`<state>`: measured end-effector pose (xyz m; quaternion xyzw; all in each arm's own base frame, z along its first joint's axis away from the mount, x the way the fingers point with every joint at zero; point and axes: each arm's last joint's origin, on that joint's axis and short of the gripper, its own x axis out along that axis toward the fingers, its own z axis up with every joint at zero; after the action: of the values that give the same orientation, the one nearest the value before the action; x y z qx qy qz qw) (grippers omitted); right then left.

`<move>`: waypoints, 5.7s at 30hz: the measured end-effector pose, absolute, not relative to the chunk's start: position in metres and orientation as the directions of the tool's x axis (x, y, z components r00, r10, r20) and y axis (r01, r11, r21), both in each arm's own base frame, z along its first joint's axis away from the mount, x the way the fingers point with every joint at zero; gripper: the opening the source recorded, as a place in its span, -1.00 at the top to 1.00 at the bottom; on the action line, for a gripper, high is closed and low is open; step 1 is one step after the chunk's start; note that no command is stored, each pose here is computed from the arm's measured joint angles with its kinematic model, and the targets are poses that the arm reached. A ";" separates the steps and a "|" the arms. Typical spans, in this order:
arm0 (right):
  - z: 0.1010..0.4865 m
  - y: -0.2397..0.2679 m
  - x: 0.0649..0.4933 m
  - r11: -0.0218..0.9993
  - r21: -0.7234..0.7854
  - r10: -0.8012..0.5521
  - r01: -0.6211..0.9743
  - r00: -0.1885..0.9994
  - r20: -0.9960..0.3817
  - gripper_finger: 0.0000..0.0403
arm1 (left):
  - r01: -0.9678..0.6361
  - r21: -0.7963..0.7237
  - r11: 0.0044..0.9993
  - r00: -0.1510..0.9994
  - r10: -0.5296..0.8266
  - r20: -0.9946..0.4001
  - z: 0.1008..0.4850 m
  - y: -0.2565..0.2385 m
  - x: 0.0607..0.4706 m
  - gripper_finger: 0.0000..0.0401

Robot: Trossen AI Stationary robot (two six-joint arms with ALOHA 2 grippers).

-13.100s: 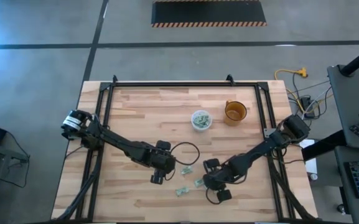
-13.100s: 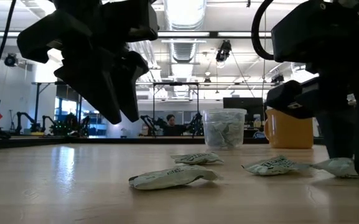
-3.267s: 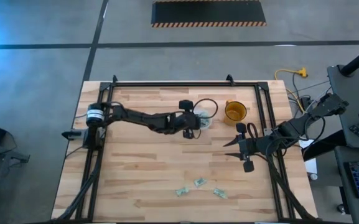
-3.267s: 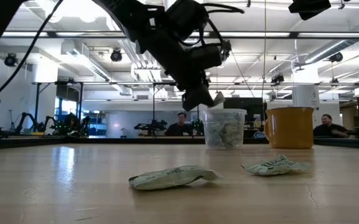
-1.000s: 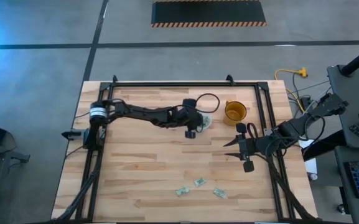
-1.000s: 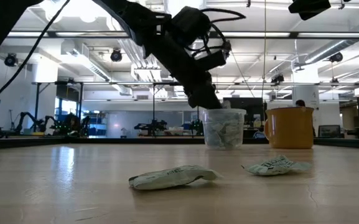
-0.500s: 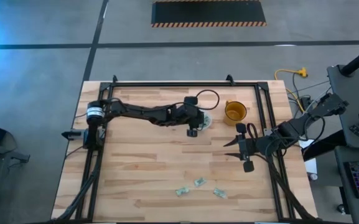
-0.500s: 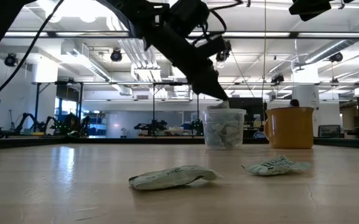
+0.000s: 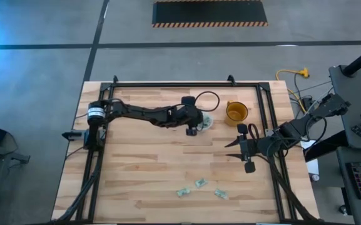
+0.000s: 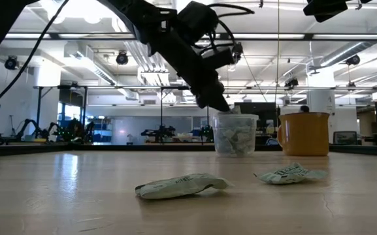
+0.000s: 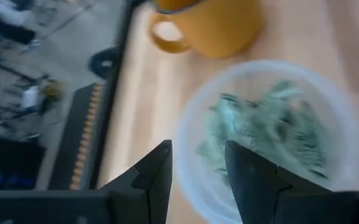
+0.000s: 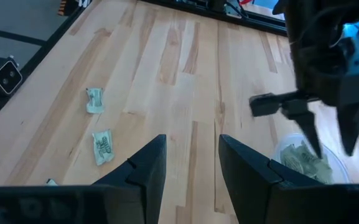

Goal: Pick and place Stevia / Truvia into bins
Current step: Put the green stevia packet into the transparent bin, then put the bottom right green stevia packet into the transparent bin

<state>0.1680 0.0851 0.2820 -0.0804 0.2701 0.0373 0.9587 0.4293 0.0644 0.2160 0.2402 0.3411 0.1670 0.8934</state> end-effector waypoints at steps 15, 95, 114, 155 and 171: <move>0.281 0.085 0.168 0.984 -0.136 0.027 -0.115 0.850 -0.526 0.32 | 0.034 0.468 0.883 0.759 0.282 -0.587 0.207 0.059 0.432 0.34; 0.144 0.233 0.241 0.980 0.137 0.184 -0.145 0.402 -0.897 0.32 | 0.168 0.213 0.962 0.862 -0.039 -0.505 0.199 -0.073 0.287 0.34; 0.134 0.225 0.235 0.994 0.030 0.063 -0.101 0.344 -0.937 0.34 | 0.166 0.211 0.963 0.869 -0.042 -0.492 0.200 -0.073 0.287 0.34; 0.186 0.234 0.256 0.760 -0.585 -0.311 -0.283 0.633 -0.709 0.96 | 0.166 0.210 0.963 0.867 -0.042 -0.496 0.199 -0.073 0.286 0.34; 0.240 0.086 0.298 0.774 -0.633 -0.508 -0.008 0.589 -0.629 0.96 | 0.166 0.210 0.963 0.868 -0.042 -0.495 0.199 -0.073 0.286 0.34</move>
<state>0.2977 0.0858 0.2397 -0.3009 0.4280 -0.1490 0.8391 0.2865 -0.0727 0.1986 0.1237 0.2510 -0.0543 0.9585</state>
